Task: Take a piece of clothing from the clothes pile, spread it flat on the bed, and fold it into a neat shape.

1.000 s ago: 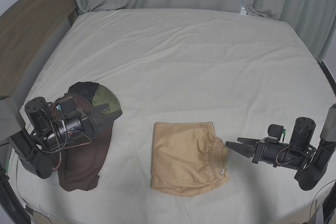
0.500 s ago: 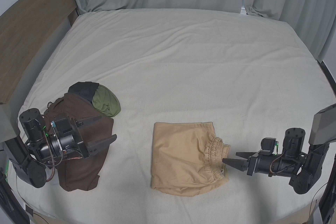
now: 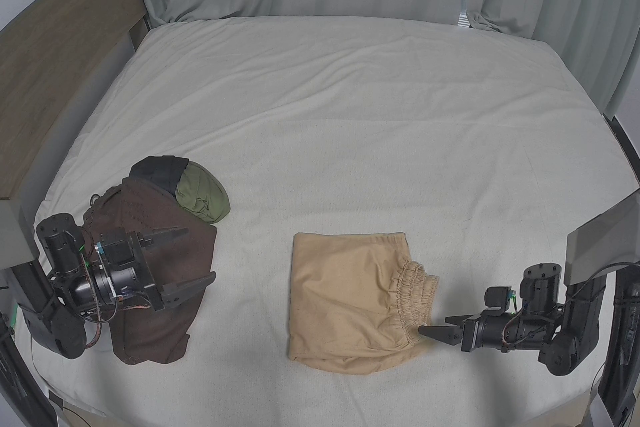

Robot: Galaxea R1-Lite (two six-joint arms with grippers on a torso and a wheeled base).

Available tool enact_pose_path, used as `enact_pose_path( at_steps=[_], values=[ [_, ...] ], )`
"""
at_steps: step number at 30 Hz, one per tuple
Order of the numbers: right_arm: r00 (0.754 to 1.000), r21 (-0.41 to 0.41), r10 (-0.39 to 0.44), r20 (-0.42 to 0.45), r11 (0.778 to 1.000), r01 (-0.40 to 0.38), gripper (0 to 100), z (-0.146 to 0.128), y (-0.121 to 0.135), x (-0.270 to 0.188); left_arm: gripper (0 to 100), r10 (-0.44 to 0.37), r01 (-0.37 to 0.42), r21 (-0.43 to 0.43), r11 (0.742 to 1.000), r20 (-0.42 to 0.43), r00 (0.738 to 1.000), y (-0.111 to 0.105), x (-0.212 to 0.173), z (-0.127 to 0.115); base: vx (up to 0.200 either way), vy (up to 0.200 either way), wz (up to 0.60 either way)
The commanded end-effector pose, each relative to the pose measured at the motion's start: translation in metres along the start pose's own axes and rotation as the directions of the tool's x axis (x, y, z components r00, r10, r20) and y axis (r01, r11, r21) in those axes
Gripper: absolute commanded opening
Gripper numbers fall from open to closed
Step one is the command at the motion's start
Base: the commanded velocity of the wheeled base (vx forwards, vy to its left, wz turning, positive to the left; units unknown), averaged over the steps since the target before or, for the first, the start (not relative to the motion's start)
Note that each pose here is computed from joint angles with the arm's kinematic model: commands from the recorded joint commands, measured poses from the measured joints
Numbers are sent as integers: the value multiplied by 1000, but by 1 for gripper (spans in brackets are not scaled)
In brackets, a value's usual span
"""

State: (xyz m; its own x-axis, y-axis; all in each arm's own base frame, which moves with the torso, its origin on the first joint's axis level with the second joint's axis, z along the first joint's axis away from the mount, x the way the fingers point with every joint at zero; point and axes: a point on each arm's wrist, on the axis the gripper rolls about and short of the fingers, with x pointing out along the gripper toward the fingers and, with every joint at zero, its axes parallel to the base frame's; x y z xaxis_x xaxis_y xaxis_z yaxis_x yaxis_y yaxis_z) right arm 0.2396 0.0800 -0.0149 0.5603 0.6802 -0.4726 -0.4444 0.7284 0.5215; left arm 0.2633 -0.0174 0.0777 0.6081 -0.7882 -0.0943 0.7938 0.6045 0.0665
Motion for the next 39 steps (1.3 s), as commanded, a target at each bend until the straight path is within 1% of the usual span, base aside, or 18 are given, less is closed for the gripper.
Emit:
enact_pose_path(
  at_steps=[1, 8, 10, 13, 18, 20, 24, 32, 39],
  values=[
    [999, 21, -7, -36, 1000, 8, 100, -8, -7, 9, 100, -3, 3, -5, 1000, -7, 1000, 1, 1, -3, 0, 0, 0],
    [999, 33, -8, -52, 999, 10, 100, -12, -12, 18, 100, 0, 0, -9, 1000, -8, 1000, 1, 0, -3, 0, 0, 0],
    [998, 37, -5, -56, 999, 8, 100, -14, -17, 28, 100, 0, 0, -8, 1000, -7, 1000, 0, 0, -3, 0, 0, 0],
    [998, 61, -8, -65, 998, 12, 100, -17, -22, 34, 100, -1, 1, -13, 1000, -11, 1000, 0, 0, -4, 0, 0, 0],
    [997, 96, 14, -79, 995, -7, 100, -19, -15, 39, 100, 0, 0, -12, 1000, -9, 1000, 0, 0, -3, 0, 0, 0],
    [996, 140, 33, -83, 990, -21, 100, -19, -10, 43, 100, 0, 0, -14, 1000, -8, 1000, 0, 0, -3, 0, 0, 0],
    [995, 180, 59, -85, 983, -43, 100, -19, -3, 50, 100, 0, 0, -9, 1000, -5, 1000, 0, -1, -2, 0, 0, 0],
    [994, 178, 79, -69, 982, -66, 100, -15, 1, 56, 100, 0, 0, -9, 1000, -5, 1000, 0, -1, -2, 0, 0, 0],
    [995, 176, 80, -64, 982, -67, 100, -14, 0, 57, 100, 4, -4, -2, 1000, -3, 1000, 0, -1, -1, 0, 0, 0]
  ],
)
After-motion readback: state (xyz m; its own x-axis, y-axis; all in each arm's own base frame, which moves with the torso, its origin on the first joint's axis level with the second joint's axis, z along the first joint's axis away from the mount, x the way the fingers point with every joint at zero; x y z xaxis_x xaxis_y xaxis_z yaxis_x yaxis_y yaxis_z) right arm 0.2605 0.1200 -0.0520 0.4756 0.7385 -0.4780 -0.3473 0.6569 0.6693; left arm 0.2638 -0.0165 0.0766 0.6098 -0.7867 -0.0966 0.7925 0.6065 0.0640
